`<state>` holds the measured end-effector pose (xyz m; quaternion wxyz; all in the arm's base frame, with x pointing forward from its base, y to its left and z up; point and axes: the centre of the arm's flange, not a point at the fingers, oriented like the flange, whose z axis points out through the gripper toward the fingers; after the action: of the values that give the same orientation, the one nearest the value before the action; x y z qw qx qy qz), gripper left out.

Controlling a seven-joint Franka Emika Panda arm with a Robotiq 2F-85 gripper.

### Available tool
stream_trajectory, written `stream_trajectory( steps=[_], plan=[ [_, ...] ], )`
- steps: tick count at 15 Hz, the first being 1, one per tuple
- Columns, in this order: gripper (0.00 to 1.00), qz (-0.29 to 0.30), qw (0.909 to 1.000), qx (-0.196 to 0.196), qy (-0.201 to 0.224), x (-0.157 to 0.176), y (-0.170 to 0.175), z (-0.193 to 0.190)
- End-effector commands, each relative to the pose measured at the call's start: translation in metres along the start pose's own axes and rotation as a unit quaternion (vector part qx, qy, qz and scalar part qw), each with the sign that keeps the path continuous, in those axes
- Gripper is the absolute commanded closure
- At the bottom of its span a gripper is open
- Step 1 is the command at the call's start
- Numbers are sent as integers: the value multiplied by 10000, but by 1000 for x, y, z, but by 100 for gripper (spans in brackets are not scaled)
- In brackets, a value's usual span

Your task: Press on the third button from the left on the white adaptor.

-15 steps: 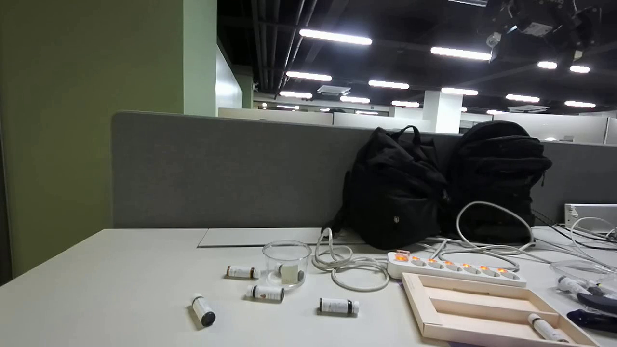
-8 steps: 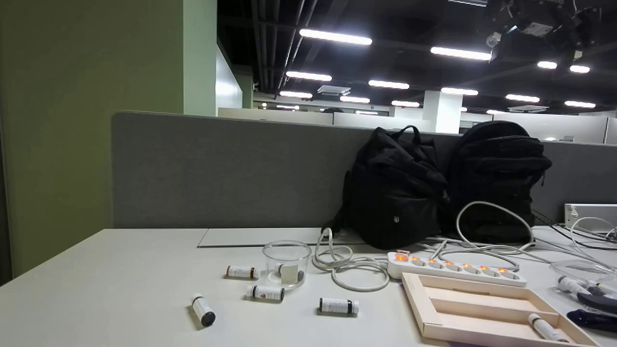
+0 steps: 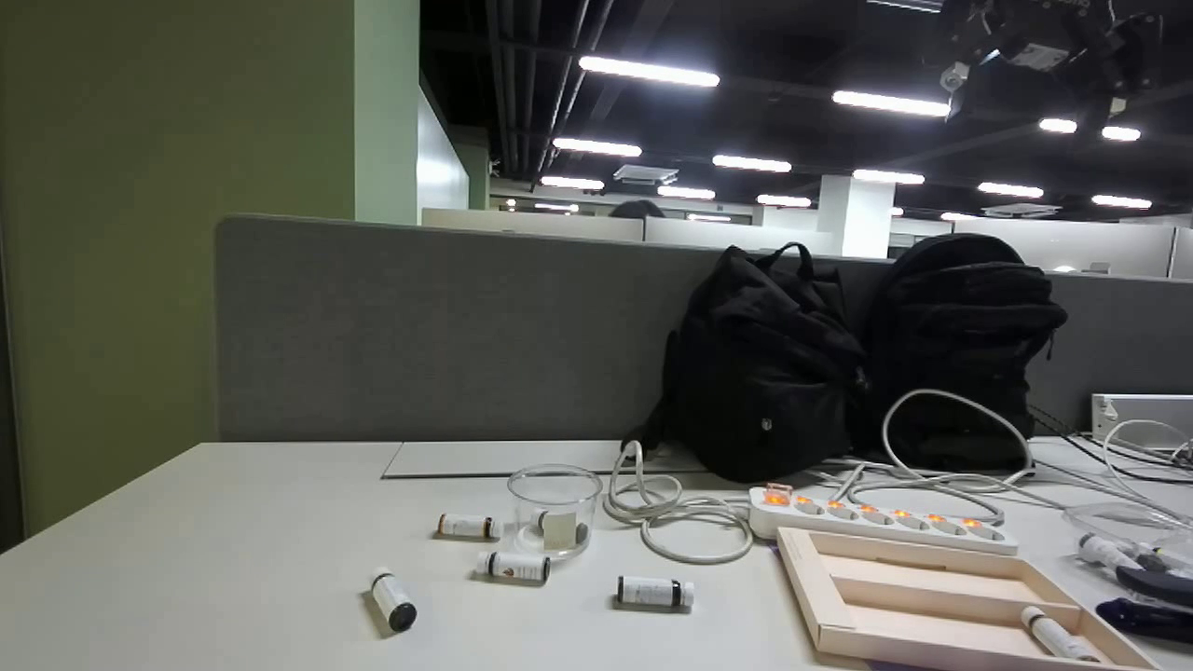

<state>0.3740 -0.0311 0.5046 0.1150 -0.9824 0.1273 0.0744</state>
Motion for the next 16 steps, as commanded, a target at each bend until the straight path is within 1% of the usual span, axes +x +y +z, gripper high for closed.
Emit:
stream_trajectory(
  steps=[1,10,11,12,13,14,16],
  plan=[
    [0,0,10000,0,0,0,0,0],
    [0,0,10000,0,0,0,0,0],
    [0,-33,9999,137,-70,10,-4,2],
    [0,-169,9997,167,-4,26,-11,9],
    [0,-352,9989,310,-34,44,-17,13],
    [0,-504,9978,438,35,60,-21,16],
    [0,-726,9947,693,235,102,-28,24]
  ],
)
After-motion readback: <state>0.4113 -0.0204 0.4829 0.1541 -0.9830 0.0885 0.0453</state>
